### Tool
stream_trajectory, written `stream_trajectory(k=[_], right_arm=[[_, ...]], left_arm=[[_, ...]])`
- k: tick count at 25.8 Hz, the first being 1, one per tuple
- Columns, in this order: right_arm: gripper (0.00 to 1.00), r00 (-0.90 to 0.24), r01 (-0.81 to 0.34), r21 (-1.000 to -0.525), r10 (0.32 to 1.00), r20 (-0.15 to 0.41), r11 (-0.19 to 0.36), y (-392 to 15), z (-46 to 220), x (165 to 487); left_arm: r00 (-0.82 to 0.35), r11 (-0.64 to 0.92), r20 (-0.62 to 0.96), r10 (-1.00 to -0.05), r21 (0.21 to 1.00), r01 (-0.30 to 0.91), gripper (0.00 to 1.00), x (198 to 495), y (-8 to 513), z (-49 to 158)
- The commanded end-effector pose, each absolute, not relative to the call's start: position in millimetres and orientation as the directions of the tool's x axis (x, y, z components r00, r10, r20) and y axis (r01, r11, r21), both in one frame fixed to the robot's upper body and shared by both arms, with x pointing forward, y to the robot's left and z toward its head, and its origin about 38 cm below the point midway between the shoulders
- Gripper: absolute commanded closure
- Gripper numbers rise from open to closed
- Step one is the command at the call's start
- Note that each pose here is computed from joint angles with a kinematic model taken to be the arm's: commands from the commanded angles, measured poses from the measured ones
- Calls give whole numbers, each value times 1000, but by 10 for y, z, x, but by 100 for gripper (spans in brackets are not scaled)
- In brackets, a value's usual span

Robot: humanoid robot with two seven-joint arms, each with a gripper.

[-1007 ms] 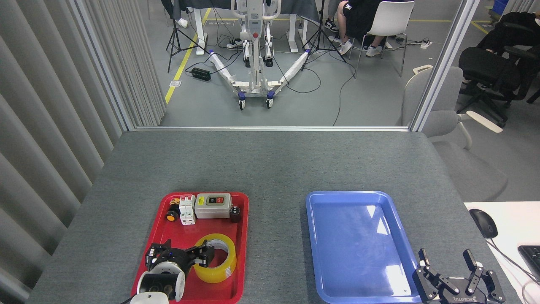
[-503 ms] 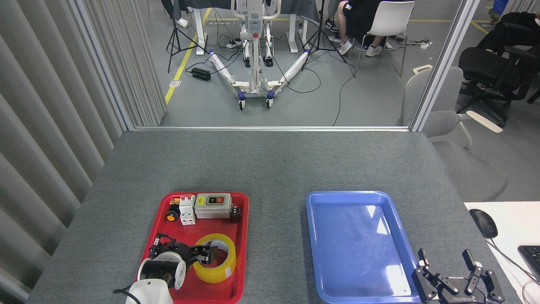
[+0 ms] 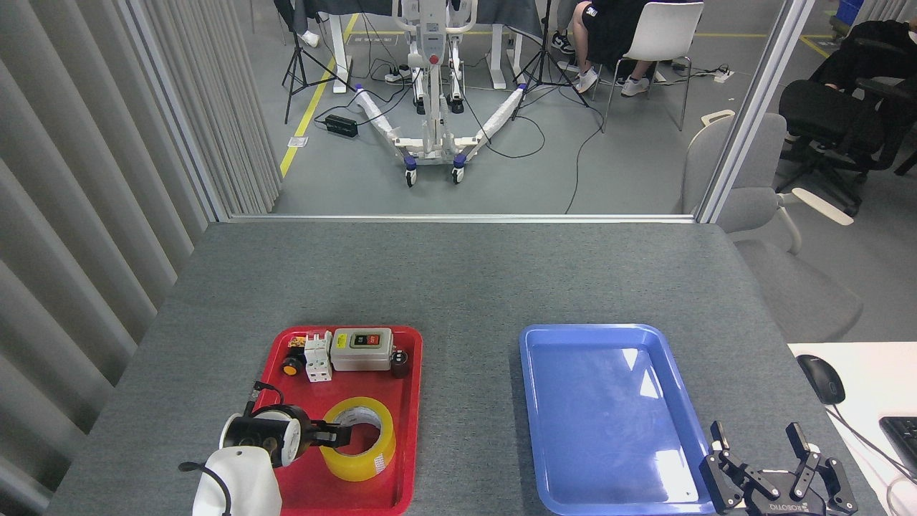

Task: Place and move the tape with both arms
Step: 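Hold the tape roll with the left gripper and tilt it upright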

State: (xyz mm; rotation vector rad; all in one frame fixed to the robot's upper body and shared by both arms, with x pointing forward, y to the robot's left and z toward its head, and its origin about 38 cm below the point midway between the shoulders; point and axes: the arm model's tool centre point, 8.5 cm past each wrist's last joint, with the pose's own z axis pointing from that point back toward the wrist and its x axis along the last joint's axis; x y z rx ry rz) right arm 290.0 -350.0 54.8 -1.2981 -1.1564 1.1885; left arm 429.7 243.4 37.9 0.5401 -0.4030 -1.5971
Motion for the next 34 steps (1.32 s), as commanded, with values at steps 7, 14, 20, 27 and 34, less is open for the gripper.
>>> stream_trajectory(k=[7, 14, 20, 27, 34], right_arm=[[1, 64, 27, -998, 997, -53, -55, -3500, 549, 2901], [1, 65, 21, -998, 997, -52, -54, -3504, 530, 2893], [1, 65, 21, -998, 997, -52, -54, -3504, 530, 2893], [1, 65, 21, -998, 997, -52, -54, -3504, 530, 2893], [1, 65, 21, -998, 996, -54, -55, -3504, 530, 2893]], left_arm=[[-62, -95, -81, -995, 509, 855, 0, 4390, 2313, 418], [-84, -99, -57, -995, 387, 917, 0, 4356, 2206, 328], [-101, -117, -62, -993, 380, 918, 0, 4415, 2151, 333], [-105, -131, -87, -991, 405, 905, 3, 4447, 2145, 324], [-110, -147, -115, -987, 395, 907, 11, 4441, 2175, 295]])
